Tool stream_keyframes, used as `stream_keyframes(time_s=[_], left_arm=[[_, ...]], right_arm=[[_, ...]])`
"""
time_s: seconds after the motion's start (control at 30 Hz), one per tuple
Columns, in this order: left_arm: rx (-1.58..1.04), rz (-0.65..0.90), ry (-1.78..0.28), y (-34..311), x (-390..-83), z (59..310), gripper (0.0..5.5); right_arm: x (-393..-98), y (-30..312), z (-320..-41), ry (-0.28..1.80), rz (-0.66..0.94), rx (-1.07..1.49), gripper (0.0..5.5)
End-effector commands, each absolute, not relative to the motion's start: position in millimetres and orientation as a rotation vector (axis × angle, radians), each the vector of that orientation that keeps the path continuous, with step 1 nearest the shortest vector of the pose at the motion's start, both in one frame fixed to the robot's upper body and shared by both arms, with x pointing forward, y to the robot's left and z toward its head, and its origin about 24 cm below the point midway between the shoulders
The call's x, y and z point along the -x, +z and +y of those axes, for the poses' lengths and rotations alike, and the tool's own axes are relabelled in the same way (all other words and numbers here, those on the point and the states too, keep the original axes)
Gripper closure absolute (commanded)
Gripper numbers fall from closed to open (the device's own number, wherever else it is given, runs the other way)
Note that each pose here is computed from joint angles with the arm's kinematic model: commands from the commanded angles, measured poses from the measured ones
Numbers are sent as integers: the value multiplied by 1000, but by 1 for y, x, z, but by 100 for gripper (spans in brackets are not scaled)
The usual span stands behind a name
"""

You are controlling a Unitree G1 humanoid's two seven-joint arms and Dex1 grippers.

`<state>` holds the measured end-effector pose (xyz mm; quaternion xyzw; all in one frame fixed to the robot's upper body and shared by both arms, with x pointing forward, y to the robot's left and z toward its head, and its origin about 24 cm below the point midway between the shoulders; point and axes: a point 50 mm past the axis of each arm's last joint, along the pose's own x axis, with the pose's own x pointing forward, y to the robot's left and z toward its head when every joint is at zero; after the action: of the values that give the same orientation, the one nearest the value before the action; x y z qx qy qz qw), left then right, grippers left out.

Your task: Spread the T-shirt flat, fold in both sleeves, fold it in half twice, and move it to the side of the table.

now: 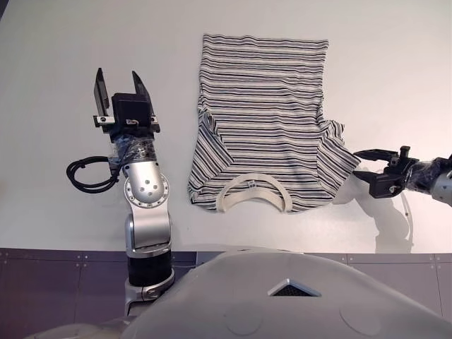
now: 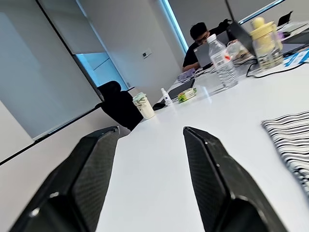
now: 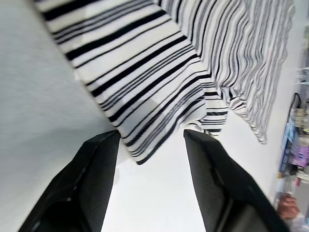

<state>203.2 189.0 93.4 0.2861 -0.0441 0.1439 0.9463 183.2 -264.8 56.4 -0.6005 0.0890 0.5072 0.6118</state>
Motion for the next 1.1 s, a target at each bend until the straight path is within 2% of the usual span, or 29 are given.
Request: stream_keyframes(time_s=[0.03, 0.2, 0.43, 0.83, 0.93, 1.1], left_arm=[[-618, -112, 260, 94, -205, 185, 303], [-620, -61, 326, 88, -190, 193, 303], [-614, -79, 318, 90, -197, 190, 303], [-609, -77, 320, 88, -196, 189, 301], [-609, -75, 322, 88, -195, 189, 301], [-566, -66, 343, 88, -198, 191, 301]], right_arm=[[-175, 39, -265, 1122, 293, 1382, 306], [-170, 39, -264, 1054, 301, 1400, 306], [-163, 23, -250, 978, 308, 1379, 306], [-156, 25, -255, 874, 311, 1407, 527], [-158, 29, -256, 841, 278, 1419, 536], [-169, 38, -241, 756, 137, 1406, 536]])
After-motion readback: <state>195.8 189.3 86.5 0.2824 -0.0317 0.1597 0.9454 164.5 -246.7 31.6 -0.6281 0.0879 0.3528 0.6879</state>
